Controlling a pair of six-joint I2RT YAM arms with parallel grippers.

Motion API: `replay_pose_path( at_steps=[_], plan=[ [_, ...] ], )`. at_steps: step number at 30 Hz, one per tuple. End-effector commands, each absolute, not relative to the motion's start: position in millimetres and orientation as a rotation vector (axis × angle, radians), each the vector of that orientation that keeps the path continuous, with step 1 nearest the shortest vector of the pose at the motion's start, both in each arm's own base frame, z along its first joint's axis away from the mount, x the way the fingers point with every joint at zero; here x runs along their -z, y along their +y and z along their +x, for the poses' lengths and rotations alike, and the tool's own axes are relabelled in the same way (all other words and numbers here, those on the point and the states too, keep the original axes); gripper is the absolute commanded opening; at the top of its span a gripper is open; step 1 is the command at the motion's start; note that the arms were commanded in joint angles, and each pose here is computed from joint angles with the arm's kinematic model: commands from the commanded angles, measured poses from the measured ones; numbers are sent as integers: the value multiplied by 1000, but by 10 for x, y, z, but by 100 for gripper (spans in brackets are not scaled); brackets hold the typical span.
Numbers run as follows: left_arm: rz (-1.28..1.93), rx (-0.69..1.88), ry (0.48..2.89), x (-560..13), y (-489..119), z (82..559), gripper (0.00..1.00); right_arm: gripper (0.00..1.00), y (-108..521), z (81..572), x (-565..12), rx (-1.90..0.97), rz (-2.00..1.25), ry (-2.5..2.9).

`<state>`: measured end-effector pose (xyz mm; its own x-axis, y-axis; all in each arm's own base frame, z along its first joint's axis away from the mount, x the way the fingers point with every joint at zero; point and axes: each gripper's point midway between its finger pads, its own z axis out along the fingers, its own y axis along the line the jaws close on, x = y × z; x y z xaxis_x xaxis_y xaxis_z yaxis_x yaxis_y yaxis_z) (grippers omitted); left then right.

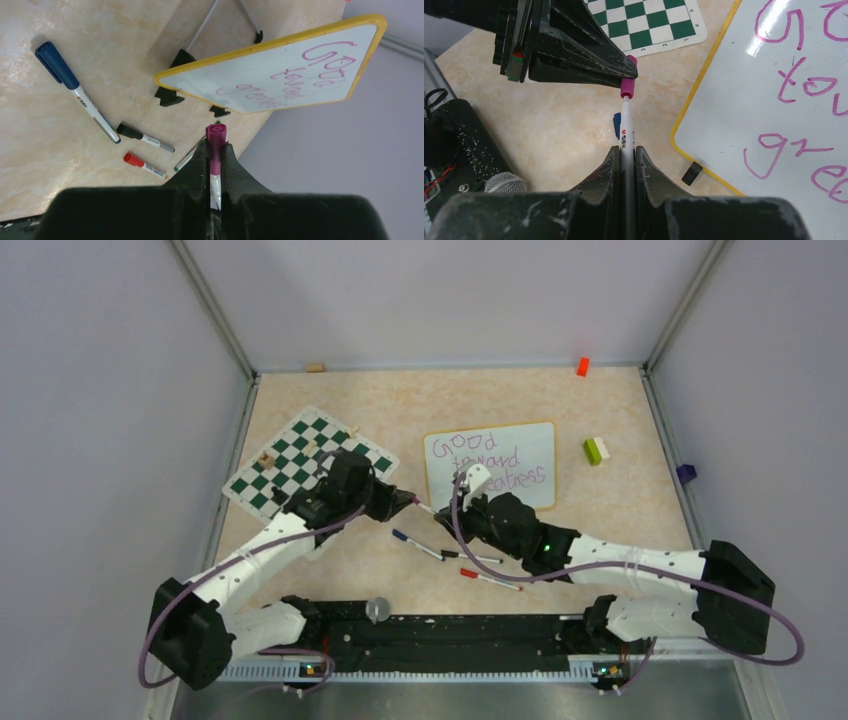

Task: Write a sentence on the whiteboard
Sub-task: Insert the whiteboard marker without the cap into the pen cap.

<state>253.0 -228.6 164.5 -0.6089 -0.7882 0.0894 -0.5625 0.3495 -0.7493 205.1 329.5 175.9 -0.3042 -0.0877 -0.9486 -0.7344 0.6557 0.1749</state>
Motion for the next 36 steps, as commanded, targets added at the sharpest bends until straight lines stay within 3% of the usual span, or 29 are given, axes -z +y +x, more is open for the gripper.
replay_pose_path(
  at_steps=[1, 14, 22, 31, 32, 35, 36],
  plan=[
    [-1139, 1408, 2338, -2009, -2855, 2243, 0, 0, 3360, 2290, -2010, -675, -525, 1727],
    [-1109, 1543, 2297, -2287, -3212, 1982, 0, 0, 3402, 2285, -2048, -689, -543, 1661],
    [-965, 1683, 2438, -2375, -3799, 1467, 0, 0, 3434, 2259, -1963, -672, -596, 1699],
    [-1036, 1622, 2350, -2240, -3533, 1515, 0, 0, 3328, 2084, -1985, -714, -626, 1778],
    [-1035, 1591, 2332, -2220, -3477, 1558, 5, 0, 3295, 2061, -1968, -703, -636, 1804],
    [-1037, 1444, 2317, -2094, -3263, 1637, 53, 0, 3159, 1987, -1856, -670, -652, 1893],
    [-1031, 1392, 2300, -2050, -3170, 1680, 65, 0, 3097, 1966, -1769, -663, -651, 1941]
  ],
)
